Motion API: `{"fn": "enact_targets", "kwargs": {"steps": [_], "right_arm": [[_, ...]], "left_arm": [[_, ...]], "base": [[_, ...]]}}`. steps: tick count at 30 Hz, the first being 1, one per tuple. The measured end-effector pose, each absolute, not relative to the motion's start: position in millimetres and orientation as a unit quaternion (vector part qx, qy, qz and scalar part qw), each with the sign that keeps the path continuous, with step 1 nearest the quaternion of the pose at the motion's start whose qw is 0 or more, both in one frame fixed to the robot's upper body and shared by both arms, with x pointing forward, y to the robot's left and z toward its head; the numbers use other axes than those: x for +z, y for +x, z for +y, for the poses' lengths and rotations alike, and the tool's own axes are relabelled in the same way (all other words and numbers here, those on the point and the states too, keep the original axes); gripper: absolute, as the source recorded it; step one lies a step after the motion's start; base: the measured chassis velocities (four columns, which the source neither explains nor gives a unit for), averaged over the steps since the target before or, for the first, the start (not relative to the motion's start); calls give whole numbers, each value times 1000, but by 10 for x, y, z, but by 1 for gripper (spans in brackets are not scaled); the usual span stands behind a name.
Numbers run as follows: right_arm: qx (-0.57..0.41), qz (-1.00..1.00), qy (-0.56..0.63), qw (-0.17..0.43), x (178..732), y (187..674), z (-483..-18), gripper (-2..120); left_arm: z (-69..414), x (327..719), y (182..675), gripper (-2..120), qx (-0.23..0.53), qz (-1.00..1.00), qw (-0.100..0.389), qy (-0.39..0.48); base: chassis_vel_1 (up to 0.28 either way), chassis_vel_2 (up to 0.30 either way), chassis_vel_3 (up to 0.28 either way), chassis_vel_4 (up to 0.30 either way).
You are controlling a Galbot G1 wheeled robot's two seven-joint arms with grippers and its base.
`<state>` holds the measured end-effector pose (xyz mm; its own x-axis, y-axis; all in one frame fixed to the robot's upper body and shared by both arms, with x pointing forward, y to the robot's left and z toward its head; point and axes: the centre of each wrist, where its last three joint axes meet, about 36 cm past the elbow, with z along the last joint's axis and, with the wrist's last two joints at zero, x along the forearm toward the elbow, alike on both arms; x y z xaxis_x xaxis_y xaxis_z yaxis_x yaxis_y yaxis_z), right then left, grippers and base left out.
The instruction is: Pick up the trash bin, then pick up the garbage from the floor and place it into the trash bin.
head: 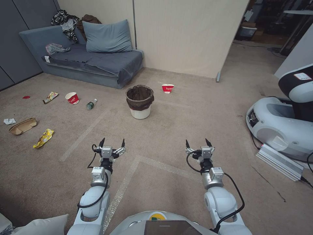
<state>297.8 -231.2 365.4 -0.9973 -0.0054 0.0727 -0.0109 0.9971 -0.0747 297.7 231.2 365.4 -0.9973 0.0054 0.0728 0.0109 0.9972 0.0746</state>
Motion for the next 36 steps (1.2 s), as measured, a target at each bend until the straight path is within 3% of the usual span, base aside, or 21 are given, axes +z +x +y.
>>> {"fn": "enact_targets", "kwargs": {"steps": [36], "right_arm": [[37,-999,3,34,3652,2978,-2311,100]], "left_arm": [[2310,3654,2977,100,-38,-999,35,-1]], "base": [[0,0,0,0]]}}
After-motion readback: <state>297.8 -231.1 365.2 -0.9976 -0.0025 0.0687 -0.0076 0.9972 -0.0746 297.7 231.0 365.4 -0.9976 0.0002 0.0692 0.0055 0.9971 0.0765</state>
